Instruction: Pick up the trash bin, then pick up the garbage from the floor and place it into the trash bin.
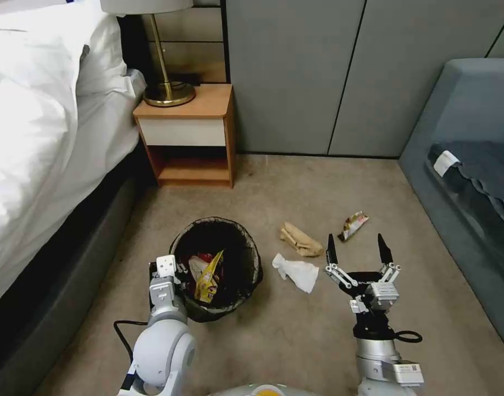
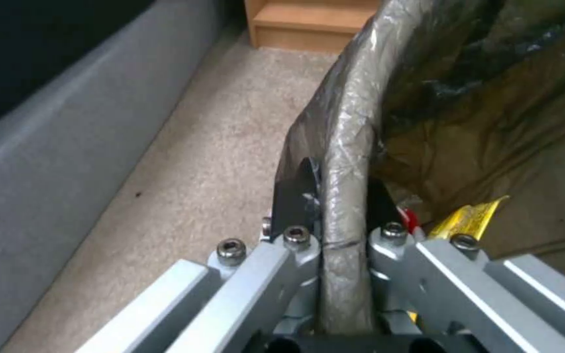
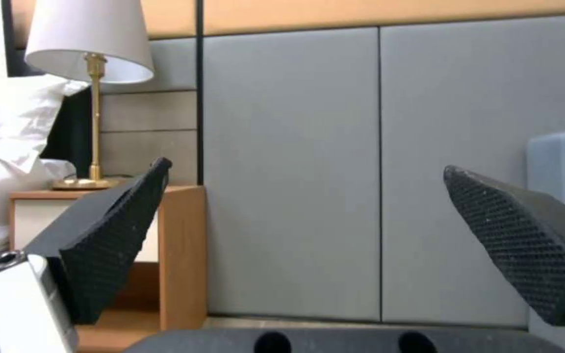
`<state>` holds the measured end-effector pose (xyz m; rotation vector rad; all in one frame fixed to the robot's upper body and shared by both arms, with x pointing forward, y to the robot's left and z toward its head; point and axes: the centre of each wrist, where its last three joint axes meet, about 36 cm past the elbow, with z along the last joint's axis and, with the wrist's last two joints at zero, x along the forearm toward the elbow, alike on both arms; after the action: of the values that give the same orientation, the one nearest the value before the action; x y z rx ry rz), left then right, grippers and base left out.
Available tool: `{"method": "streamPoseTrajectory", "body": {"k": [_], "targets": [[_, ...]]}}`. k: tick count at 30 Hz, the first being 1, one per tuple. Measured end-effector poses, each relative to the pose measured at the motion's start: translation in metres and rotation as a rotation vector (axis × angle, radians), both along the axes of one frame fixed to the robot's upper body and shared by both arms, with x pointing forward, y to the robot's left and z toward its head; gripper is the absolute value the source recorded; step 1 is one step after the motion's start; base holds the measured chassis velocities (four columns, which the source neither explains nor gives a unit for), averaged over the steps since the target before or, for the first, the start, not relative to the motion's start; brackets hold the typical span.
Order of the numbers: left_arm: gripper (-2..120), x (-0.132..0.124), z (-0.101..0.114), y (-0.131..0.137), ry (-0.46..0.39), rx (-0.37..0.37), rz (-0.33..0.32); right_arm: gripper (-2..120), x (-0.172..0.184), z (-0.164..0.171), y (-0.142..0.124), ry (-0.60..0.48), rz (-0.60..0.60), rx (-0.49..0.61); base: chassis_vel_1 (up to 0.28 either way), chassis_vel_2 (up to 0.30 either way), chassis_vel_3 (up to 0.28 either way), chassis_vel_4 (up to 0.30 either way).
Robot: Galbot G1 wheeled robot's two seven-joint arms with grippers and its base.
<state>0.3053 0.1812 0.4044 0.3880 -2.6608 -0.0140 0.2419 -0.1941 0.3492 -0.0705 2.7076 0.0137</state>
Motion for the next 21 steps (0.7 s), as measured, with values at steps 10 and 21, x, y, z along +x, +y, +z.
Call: {"method": "streamPoseTrajectory", "body": {"k": [10, 21], "targets": [[0, -0.002, 0.003, 0.001, -0.005, 0.004, -0.004, 100, 0.009, 0.002, -0.004, -0.035, 0.009, -0.037, -0.006, 0.014, 0.000, -0.005], [0, -0.003, 0.007, 0.001, -0.017, -0.008, -0.005, 100, 0.065, -0.007, -0.037, 0.109, 0.109, -0.188, 0.000, 0.000, 0.000, 0.000]]}}
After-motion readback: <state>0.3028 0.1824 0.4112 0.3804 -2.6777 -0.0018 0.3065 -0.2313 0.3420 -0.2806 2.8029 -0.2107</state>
